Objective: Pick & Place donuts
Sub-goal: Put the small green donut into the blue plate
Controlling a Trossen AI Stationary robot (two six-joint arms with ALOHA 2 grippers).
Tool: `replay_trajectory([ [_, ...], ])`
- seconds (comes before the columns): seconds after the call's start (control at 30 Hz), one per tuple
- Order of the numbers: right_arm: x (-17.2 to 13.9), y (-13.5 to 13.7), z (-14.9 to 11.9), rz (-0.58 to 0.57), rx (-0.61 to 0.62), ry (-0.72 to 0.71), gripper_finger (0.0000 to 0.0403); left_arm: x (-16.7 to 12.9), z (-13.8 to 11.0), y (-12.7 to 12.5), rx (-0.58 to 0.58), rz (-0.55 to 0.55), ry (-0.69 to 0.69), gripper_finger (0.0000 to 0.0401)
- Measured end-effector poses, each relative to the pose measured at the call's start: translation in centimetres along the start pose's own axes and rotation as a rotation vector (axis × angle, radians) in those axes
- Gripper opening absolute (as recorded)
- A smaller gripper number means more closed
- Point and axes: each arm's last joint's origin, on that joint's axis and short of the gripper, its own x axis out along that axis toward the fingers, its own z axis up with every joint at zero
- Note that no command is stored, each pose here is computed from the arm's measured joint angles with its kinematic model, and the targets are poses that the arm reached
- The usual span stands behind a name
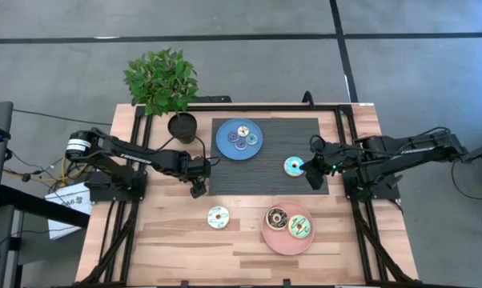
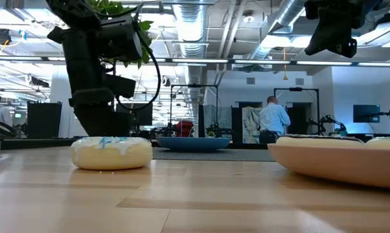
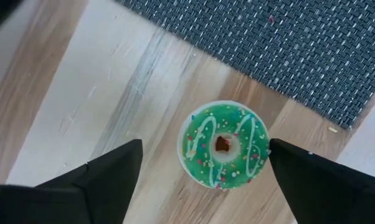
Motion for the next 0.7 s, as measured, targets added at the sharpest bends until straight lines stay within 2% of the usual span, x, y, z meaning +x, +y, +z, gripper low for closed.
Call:
replay_trajectory([
  [0.5, 0.0, 0.0, 0.0, 0.000, -0.007, 0.000, 0.0001, 0.0, 0.1, 0.0, 0.005, -0.001, -0.001, 0.0289],
  [0.7, 0.0, 0.0, 0.0, -0.001, -0.008, 0.000, 0.0001, -1.2, 1.7, -0.5, 0.020, -0.007, -0.068, 0.0275],
])
